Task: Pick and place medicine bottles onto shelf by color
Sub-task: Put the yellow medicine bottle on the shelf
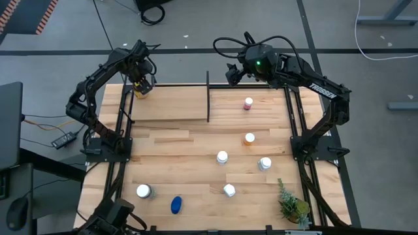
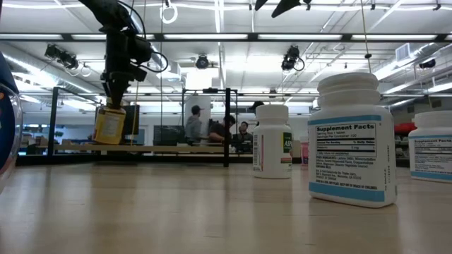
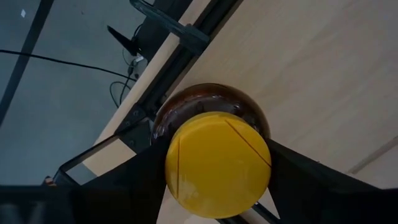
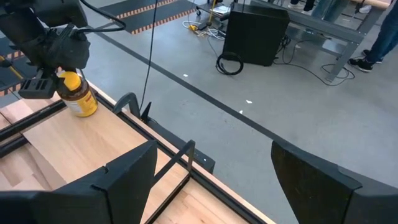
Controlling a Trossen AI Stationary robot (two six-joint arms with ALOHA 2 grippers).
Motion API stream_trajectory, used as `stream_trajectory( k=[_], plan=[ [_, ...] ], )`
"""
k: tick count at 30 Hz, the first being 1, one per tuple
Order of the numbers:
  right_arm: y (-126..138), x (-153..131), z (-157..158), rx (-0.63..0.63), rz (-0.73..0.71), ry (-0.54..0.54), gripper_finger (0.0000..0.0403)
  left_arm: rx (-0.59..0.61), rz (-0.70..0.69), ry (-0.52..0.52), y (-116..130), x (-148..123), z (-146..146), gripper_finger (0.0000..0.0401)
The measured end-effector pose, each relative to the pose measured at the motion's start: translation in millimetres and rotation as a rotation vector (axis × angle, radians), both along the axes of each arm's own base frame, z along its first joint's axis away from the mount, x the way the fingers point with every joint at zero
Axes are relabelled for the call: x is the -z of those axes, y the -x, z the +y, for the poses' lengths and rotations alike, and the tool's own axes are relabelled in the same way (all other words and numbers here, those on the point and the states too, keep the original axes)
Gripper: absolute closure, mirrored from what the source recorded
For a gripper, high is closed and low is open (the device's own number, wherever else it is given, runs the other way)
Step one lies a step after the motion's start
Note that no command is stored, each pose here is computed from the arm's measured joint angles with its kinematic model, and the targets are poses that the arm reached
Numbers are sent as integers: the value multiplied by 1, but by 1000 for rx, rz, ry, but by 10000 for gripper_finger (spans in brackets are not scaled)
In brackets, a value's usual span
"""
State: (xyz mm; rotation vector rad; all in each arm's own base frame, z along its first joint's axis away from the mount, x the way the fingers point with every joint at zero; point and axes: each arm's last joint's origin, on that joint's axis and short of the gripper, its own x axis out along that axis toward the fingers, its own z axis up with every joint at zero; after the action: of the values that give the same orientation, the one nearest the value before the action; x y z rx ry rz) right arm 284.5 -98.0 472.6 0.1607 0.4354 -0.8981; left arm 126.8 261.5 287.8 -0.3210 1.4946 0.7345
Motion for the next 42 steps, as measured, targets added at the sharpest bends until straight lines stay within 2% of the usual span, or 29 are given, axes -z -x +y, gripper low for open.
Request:
stream_trajectory(
  k=[6,23,35,42],
  plan=[
    [0,0,0,1,-2,-2,79,-5,-10,-9,-1,0,1,158],
    [0,0,0,10,-16,-12,79,-4,-27,-24,-1,-2,1,103],
    [0,0,0,9,-15,-11,79,-31,48,-107,5,-12,-3,60],
    [0,0,0,8,-16,-12,79,-44,58,-157,9,-22,-9,56]
  ],
)
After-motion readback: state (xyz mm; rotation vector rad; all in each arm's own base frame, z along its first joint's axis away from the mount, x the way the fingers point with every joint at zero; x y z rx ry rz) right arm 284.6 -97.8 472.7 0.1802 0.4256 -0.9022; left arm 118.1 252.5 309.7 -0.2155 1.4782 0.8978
